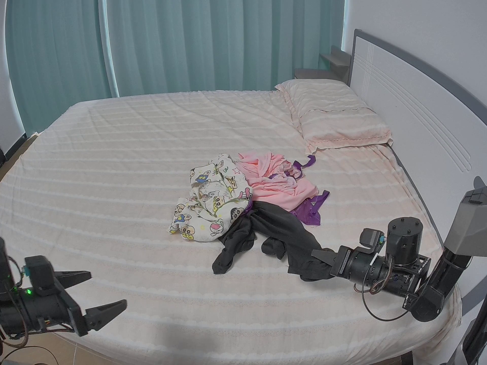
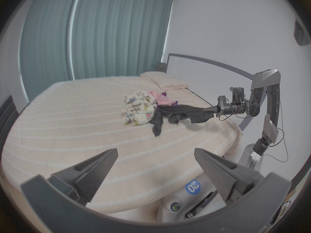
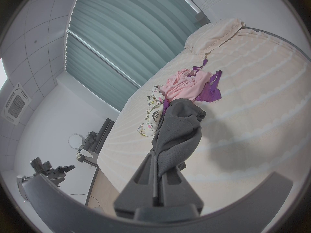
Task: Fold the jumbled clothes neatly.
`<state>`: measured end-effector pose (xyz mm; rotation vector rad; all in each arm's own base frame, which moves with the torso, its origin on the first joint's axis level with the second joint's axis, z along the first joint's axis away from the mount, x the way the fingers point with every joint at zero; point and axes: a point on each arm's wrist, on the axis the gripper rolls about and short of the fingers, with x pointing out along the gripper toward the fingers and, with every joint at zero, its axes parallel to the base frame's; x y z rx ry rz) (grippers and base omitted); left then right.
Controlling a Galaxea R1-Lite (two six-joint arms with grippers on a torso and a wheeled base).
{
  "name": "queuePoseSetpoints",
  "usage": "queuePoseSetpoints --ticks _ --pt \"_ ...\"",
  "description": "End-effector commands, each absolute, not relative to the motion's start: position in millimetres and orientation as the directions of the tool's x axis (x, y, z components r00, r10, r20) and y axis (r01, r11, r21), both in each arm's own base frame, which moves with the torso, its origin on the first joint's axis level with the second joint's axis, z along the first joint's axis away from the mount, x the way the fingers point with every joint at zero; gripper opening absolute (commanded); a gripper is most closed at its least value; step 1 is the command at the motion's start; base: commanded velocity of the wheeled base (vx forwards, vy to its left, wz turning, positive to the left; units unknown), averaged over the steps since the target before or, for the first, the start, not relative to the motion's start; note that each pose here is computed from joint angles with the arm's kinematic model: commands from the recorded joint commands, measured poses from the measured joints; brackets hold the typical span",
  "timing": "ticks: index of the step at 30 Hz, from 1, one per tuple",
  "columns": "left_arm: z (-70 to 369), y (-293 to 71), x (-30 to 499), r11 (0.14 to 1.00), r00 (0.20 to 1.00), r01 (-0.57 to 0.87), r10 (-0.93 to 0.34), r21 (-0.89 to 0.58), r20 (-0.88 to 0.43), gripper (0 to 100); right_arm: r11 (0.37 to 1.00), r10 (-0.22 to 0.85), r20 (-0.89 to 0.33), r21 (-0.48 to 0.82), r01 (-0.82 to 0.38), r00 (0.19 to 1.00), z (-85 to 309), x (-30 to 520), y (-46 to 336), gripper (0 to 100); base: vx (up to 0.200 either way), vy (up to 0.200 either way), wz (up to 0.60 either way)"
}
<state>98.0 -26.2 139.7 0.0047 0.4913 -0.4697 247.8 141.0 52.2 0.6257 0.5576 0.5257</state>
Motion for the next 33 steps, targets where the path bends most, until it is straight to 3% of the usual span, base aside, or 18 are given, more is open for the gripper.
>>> queuePoseSetpoints --ticks 1,11,17,33 --pt "105 -63 158 0.854 0.62 0.479 -0.491 -0.201 -0.612 100 0.678 0.615 -0.288 0.67 -0.304 0.734 58 236 136 0 0.0 0.0 0.0" --pt "61 -97 218 0.878 0.585 0.413 -0.458 -0.241 -0.669 100 0.684 0.61 -0.303 0.668 -0.293 0.732 57 231 133 0 0.0 0.0 0.0" --pt "36 -128 264 0.924 0.66 0.296 -0.38 -0.241 -0.647 100 0.686 0.607 -0.312 0.67 -0.284 0.731 56 228 132 0 0.0 0.0 0.0" --pt "-20 -173 331 0.95 0.707 0.219 -0.311 -0.223 -0.635 100 0.687 0.602 -0.3 0.667 -0.289 0.74 51 222 127 0 0.0 0.0 0.0"
